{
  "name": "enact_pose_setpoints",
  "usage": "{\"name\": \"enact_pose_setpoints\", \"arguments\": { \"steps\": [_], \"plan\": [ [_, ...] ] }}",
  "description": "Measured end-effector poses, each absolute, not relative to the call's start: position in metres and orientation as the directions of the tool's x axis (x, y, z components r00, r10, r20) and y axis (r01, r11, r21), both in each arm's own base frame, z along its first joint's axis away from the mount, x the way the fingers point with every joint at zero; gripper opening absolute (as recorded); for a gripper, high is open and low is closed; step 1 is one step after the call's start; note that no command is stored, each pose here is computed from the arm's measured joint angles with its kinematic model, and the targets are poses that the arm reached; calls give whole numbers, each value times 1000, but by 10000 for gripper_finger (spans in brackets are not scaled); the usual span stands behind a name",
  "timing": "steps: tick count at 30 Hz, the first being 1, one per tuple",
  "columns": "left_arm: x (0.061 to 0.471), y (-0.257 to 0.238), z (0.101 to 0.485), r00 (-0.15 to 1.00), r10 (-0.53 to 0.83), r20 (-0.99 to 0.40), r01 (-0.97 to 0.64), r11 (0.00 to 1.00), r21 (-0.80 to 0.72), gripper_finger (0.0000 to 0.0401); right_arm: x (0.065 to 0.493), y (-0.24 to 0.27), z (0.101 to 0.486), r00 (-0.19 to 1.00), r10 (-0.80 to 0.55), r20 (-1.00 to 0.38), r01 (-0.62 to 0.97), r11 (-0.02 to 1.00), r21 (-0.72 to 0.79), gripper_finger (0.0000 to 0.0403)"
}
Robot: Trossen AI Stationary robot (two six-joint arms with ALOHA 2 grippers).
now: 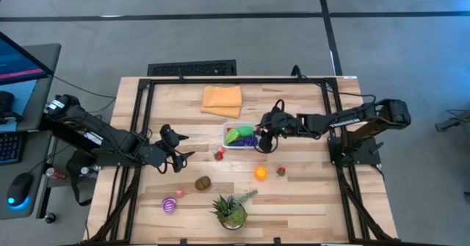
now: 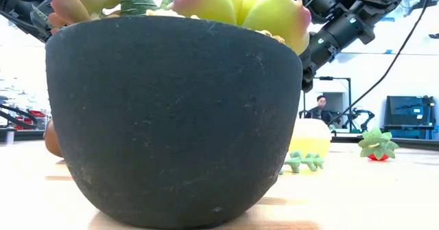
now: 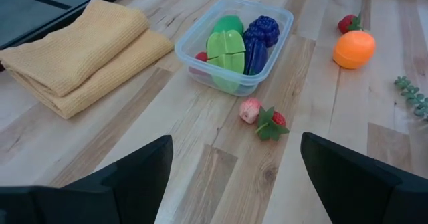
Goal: Pick and placing Produce into tupperware
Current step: Put the top pink peach into the transparent container
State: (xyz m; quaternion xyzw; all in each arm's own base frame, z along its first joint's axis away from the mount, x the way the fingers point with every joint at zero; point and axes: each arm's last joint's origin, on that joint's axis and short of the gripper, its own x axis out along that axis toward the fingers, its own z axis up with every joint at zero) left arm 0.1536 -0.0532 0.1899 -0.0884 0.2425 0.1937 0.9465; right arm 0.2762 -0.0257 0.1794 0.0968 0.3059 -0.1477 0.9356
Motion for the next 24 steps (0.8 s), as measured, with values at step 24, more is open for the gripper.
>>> {"name": "enact_pose_setpoints", "arguments": {
  "steps": [24],
  "plan": [
    [154, -53, 190, 807, 324, -493, -400, 915, -53, 320, 290, -38, 148, 725, -267, -635, 376, 926, 40, 132]
  ]
}}
